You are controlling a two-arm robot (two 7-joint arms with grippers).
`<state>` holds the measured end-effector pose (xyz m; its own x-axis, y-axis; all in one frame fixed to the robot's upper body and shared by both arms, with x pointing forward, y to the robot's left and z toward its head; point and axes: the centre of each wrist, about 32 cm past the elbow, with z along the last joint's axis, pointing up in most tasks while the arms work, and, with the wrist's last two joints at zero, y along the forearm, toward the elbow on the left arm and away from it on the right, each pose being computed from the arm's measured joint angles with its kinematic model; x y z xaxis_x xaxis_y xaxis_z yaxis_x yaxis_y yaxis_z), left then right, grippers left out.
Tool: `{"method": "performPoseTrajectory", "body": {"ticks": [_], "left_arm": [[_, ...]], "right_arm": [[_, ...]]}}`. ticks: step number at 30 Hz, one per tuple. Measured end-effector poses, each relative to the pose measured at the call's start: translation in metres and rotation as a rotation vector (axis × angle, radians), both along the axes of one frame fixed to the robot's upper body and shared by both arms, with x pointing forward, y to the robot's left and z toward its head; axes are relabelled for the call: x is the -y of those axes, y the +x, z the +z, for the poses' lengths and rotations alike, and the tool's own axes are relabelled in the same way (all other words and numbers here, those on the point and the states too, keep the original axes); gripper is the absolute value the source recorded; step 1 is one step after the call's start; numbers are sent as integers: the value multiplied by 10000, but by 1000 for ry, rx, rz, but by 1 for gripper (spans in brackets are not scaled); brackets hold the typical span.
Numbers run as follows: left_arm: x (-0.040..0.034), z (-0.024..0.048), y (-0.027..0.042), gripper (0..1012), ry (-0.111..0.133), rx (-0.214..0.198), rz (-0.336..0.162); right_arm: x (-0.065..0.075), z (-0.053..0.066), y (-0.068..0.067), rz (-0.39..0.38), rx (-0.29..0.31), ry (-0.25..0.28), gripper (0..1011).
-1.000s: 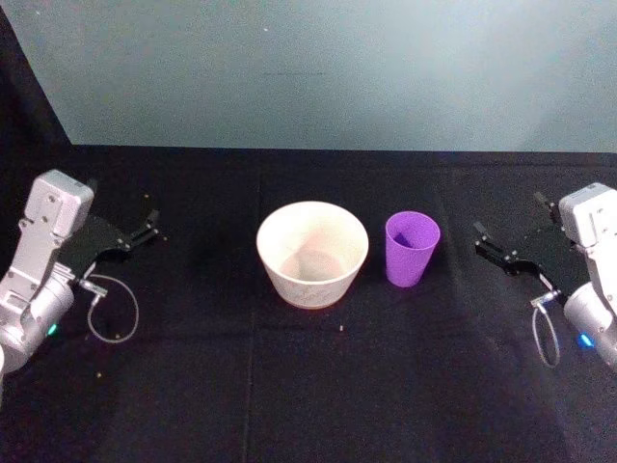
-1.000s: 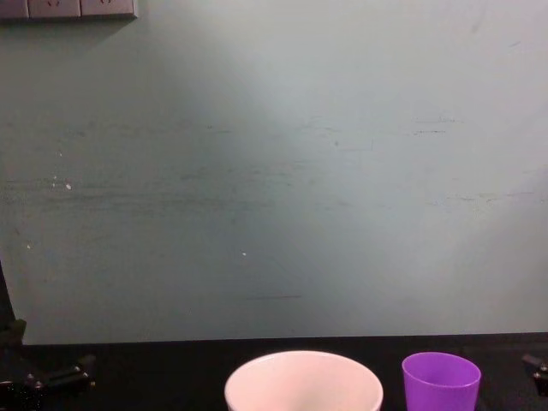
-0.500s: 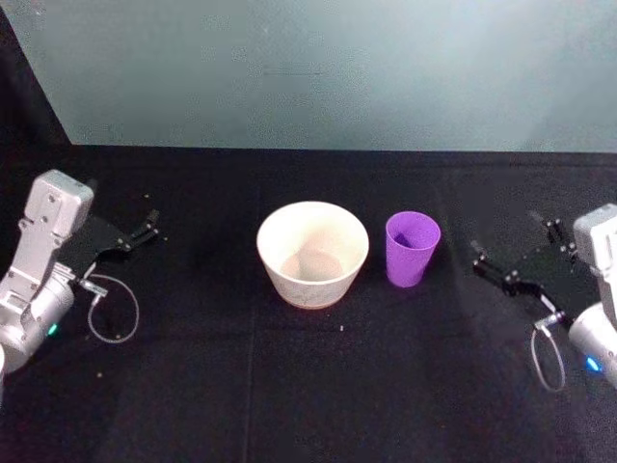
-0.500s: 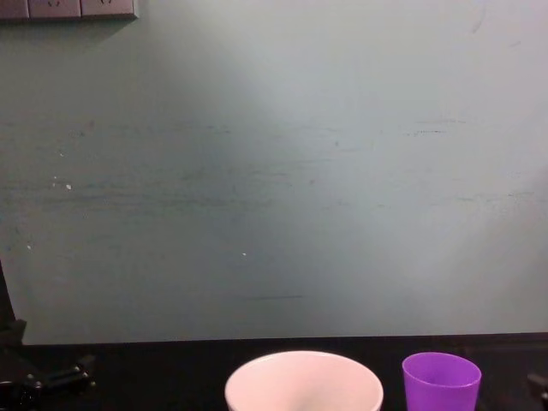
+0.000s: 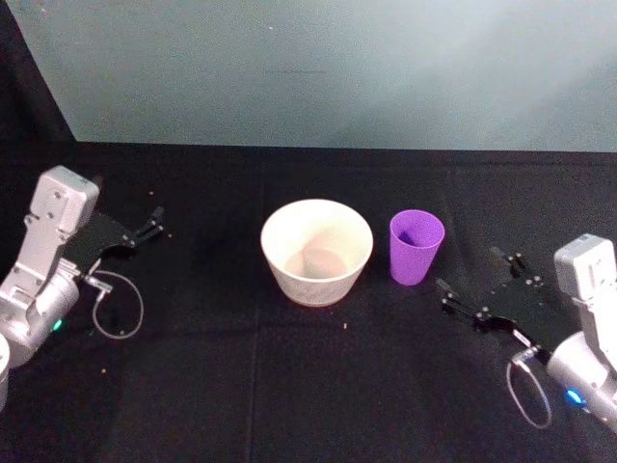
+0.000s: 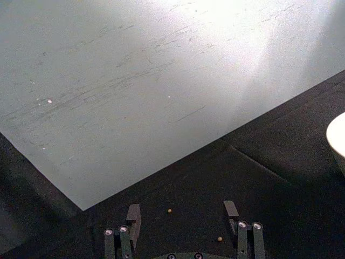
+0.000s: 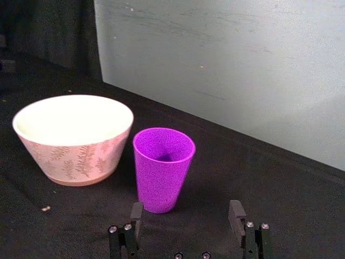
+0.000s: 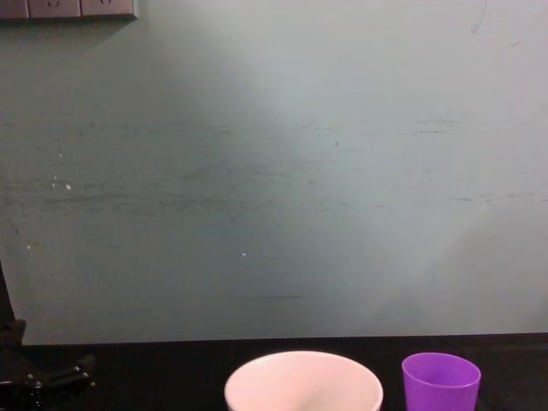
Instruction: Pick up the cup and pour the mung beans from the cup into the bowl.
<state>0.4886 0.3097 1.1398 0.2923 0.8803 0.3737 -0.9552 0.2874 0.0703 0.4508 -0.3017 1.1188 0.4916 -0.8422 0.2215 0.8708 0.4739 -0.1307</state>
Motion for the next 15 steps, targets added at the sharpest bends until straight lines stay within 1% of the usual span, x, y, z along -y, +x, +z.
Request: {"method": "performPoseTrajectory", "body": {"ticks": [6, 15], "left_arm": [[0, 0, 0, 1000, 0, 0, 0], [0, 0, 0, 1000, 0, 0, 0]], "right_arm": [[-91, -39, 116, 33, -15, 34, 1003], [-213, -69, 332, 49, -27, 78, 1003]]}}
